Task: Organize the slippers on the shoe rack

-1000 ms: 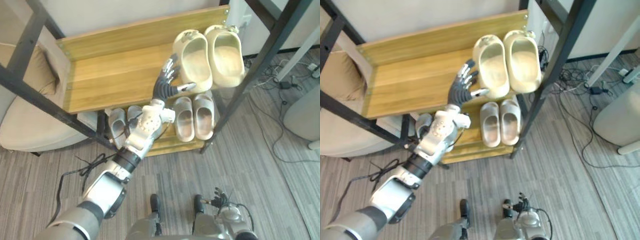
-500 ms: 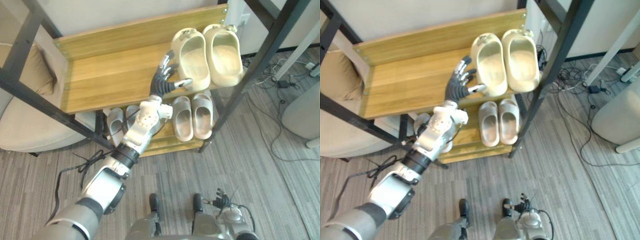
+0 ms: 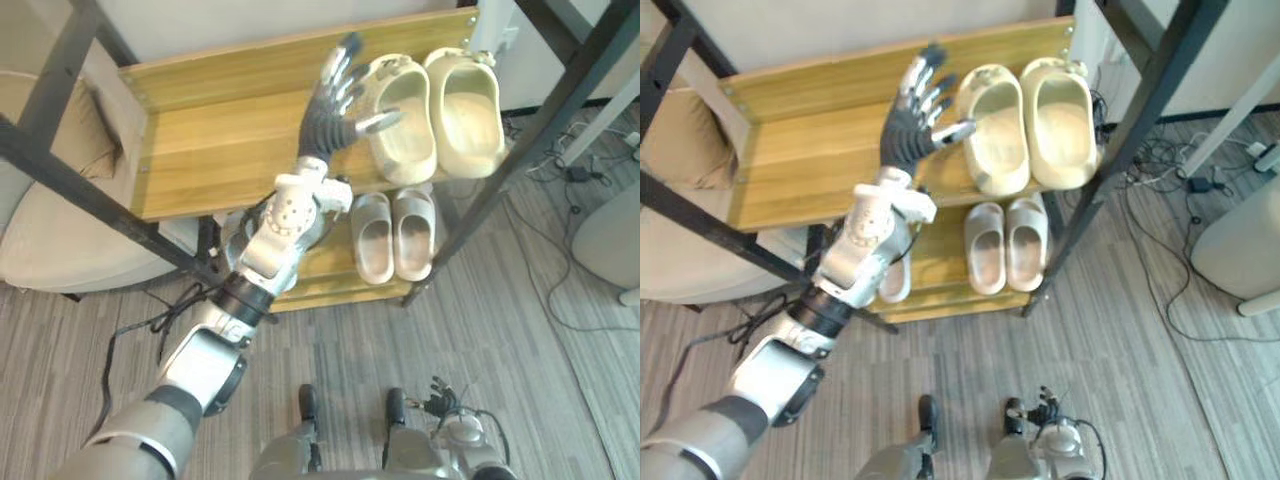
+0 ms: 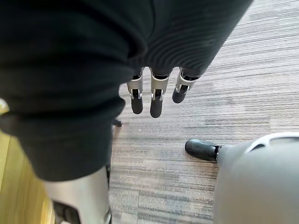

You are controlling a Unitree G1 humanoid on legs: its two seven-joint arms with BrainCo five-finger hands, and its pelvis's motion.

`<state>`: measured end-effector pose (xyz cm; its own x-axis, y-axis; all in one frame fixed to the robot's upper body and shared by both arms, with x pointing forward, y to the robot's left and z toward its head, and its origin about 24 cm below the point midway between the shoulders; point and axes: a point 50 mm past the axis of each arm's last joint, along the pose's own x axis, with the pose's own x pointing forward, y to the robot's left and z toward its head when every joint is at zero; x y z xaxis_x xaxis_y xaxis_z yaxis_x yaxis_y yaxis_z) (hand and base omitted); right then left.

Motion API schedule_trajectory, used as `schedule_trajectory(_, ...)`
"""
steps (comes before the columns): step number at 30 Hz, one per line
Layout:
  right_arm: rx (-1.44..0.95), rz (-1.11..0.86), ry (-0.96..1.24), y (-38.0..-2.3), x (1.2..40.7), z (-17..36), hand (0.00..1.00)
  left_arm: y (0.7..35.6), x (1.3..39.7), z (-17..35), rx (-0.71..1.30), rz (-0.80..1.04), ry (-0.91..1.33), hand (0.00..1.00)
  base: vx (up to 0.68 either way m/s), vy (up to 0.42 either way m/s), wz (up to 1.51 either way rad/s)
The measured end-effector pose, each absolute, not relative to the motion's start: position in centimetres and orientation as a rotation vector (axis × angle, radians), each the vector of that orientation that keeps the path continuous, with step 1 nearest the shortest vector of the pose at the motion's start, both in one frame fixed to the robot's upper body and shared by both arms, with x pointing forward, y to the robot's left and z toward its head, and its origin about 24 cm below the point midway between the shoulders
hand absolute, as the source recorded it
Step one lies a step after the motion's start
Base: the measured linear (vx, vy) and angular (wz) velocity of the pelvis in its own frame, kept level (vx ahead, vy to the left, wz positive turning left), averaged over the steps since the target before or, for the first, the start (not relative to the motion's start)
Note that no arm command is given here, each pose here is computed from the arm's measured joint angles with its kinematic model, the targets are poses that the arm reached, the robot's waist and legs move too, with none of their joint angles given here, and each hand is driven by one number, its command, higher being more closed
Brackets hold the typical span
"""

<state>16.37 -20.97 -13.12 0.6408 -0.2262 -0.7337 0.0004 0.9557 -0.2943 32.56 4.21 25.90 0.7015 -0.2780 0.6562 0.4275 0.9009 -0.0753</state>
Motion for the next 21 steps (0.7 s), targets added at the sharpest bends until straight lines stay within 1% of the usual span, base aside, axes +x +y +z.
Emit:
schedule_trajectory(3,-0.292,-0.109,0.877,-20.7,16.1,-13.3,0.0,3.8,30.6,26.1,-0.283,-0.464,-0.74,0.0,-0.01,0.011,0.2)
schedule_trajectory(5,-0.298,-0.098,0.888,-20.6,15.7,-13.5,0.0,3.4,29.3,25.0,-0.311,-0.521,-0.732,0.0,0.0,0.004,0.26)
schedule_trajectory(10,-0.326,-0.06,0.887,-20.3,15.7,-13.5,0.0,3.1,27.9,21.1,-0.365,-0.579,-0.608,0.0,0.01,0.003,0.25)
schedule_trajectory(14,-0.336,-0.044,0.887,-20.1,15.7,-13.5,0.0,2.9,26.9,17.2,-0.361,-0.611,-0.467,0.0,0.01,0.009,0.17)
schedule_trajectory(16,-0.345,-0.022,0.879,-19.7,16.0,-13.5,0.0,3.3,26.0,13.5,-0.358,-0.602,-0.324,0.0,0.02,0.001,0.07)
schedule_trajectory(17,-0.345,-0.021,0.879,-19.7,16.0,-13.5,0.0,3.4,25.8,13.0,-0.358,-0.599,-0.304,0.0,0.01,-0.004,0.06)
schedule_trajectory(19,-0.347,-0.021,0.876,-19.7,16.1,-13.4,0.0,4.2,24.9,8.7,-0.344,-0.565,-0.131,0.0,0.0,-0.007,0.08)
schedule_trajectory(20,-0.348,-0.021,0.876,-19.7,16.1,-13.4,0.0,4.4,24.7,8.0,-0.341,-0.558,-0.104,0.0,-0.01,-0.007,0.07)
schedule_trajectory(21,-0.353,-0.016,0.876,-19.6,16.1,-13.4,0.0,5.2,23.8,5.2,-0.333,-0.52,0.004,0.0,-0.02,-0.007,0.04)
